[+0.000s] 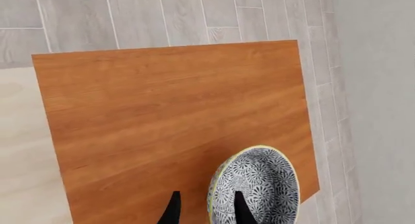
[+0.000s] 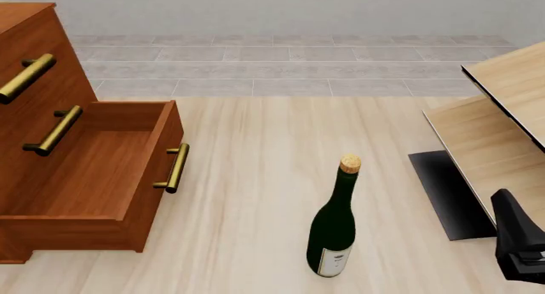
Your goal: Put the bowl on top of the cabinet.
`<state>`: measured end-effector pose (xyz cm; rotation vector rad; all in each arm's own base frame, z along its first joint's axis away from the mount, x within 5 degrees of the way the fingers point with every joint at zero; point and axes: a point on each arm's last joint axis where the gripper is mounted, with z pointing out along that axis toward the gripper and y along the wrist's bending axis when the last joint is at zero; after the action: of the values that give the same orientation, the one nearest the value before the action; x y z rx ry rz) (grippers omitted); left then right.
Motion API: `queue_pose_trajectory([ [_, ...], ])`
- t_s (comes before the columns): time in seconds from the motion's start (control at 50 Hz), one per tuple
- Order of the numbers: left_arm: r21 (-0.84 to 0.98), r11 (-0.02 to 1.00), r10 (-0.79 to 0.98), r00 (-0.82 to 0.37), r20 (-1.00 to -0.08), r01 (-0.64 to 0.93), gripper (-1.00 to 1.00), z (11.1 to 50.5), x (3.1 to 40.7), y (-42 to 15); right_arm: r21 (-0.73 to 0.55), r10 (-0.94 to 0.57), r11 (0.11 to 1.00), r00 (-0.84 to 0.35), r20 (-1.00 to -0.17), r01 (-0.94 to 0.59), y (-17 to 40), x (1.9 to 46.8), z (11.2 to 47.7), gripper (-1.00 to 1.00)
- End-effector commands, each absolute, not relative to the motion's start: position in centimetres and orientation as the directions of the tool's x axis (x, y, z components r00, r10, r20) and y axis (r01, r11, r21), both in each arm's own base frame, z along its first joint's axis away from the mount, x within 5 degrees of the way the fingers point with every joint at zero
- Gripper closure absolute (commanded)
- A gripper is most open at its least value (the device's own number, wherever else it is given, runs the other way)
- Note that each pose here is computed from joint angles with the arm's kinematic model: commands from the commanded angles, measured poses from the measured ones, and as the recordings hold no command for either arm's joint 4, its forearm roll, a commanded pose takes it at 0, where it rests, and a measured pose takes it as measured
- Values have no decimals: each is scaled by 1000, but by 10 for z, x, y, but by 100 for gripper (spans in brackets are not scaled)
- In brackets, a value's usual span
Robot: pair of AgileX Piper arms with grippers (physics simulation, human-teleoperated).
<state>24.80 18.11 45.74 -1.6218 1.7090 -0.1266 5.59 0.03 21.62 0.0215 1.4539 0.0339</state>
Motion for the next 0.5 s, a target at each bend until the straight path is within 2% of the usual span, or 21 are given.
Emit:
queue_pose_trajectory([
  [0.02,-554,184,-880,114,-460,-812,-100,463,241,184,35,36,999,116,-993,-11,0,56,216,-100],
  [0.24,-564,180,-877,128,-463,-806,-100,470,237,183,36,37,999,117,-992,-12,0,56,216,-100],
  [0.5,-635,206,-854,180,-488,-745,-100,509,218,162,35,36,999,117,-992,-14,1,56,216,-100],
])
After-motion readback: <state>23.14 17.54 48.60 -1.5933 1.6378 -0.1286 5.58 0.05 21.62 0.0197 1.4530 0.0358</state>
